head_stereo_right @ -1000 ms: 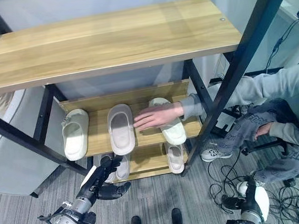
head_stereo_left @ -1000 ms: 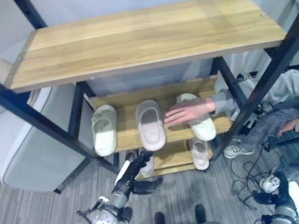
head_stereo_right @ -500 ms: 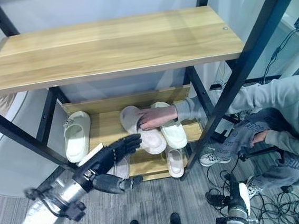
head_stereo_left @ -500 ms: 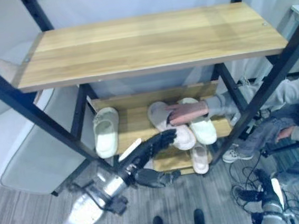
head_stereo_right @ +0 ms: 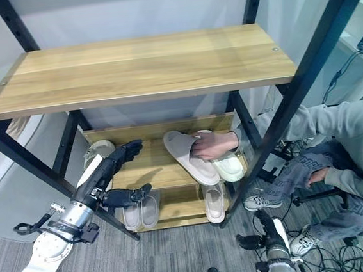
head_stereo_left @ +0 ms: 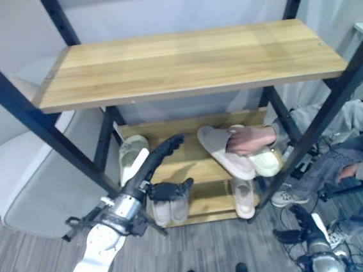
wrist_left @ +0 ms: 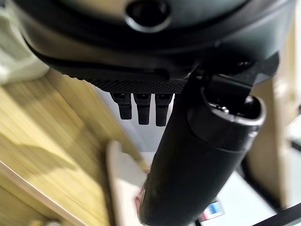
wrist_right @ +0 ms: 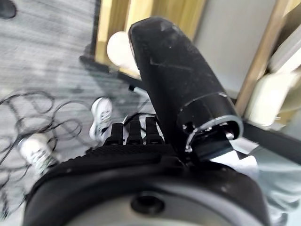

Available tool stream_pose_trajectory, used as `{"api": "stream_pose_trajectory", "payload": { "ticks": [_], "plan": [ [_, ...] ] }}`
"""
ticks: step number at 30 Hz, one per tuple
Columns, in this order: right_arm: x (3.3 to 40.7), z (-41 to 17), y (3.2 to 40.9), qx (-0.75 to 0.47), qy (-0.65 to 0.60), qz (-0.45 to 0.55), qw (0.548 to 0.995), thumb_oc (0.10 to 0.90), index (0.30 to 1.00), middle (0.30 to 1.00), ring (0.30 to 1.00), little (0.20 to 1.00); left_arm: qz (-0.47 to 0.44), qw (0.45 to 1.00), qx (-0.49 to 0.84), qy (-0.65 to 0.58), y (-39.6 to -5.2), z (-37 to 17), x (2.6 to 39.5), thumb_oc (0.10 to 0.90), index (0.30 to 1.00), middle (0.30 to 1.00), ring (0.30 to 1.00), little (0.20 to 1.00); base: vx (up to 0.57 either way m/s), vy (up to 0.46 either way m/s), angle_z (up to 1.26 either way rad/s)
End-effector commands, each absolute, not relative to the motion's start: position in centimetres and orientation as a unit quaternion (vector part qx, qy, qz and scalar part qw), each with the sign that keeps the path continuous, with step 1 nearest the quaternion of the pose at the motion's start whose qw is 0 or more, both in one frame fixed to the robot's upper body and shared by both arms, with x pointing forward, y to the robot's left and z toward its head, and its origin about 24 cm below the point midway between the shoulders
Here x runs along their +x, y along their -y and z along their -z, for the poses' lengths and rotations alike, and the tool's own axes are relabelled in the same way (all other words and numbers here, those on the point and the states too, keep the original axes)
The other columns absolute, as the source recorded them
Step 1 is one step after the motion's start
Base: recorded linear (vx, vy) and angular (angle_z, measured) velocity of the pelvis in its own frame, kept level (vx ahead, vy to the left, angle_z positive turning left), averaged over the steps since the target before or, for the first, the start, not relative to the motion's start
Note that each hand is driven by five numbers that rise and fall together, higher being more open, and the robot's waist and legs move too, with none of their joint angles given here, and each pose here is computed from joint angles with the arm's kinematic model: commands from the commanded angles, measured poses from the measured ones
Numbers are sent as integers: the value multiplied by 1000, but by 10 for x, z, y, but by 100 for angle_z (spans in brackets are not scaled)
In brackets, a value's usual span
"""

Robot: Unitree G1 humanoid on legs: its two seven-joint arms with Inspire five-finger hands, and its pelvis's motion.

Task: Arrange the slippers neatly on the shoe rack.

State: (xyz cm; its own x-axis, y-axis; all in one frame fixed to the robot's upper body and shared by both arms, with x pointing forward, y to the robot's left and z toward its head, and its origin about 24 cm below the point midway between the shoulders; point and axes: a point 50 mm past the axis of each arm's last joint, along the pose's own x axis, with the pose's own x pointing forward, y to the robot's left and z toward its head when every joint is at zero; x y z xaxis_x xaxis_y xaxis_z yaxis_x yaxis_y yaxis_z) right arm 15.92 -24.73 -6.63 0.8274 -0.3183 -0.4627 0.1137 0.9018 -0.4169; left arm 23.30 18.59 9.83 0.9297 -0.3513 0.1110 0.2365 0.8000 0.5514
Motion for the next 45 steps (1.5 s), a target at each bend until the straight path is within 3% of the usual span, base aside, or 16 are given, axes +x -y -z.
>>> {"api": "stream_pose_trajectory", "payload": {
  "ticks": [1, 13, 36, 45],
  "plan": [
    [185, 28, 259, -194, -161, 116, 961, 800, 900, 900, 900, 900, 129, 903, 315, 263, -168, -146, 244, 800, 900, 900, 900, 900, 0, 0, 0],
    [191, 40, 242, -166, -169, 68, 969, 800, 900, 900, 900, 900, 121, 886, 338, 293, -157, -150, 248, 800, 900, 900, 900, 900, 9, 5, -6],
    [192, 56, 244, -154, -198, 43, 967, 800, 900, 900, 900, 900, 147, 865, 356, 321, -129, -156, 270, 800, 900, 900, 900, 900, 5, 3, -3],
    [196, 51, 241, -164, -182, 36, 969, 800, 900, 900, 900, 900, 170, 845, 363, 354, -101, -168, 283, 800, 900, 900, 900, 900, 3, -2, -1]
  ]
}}
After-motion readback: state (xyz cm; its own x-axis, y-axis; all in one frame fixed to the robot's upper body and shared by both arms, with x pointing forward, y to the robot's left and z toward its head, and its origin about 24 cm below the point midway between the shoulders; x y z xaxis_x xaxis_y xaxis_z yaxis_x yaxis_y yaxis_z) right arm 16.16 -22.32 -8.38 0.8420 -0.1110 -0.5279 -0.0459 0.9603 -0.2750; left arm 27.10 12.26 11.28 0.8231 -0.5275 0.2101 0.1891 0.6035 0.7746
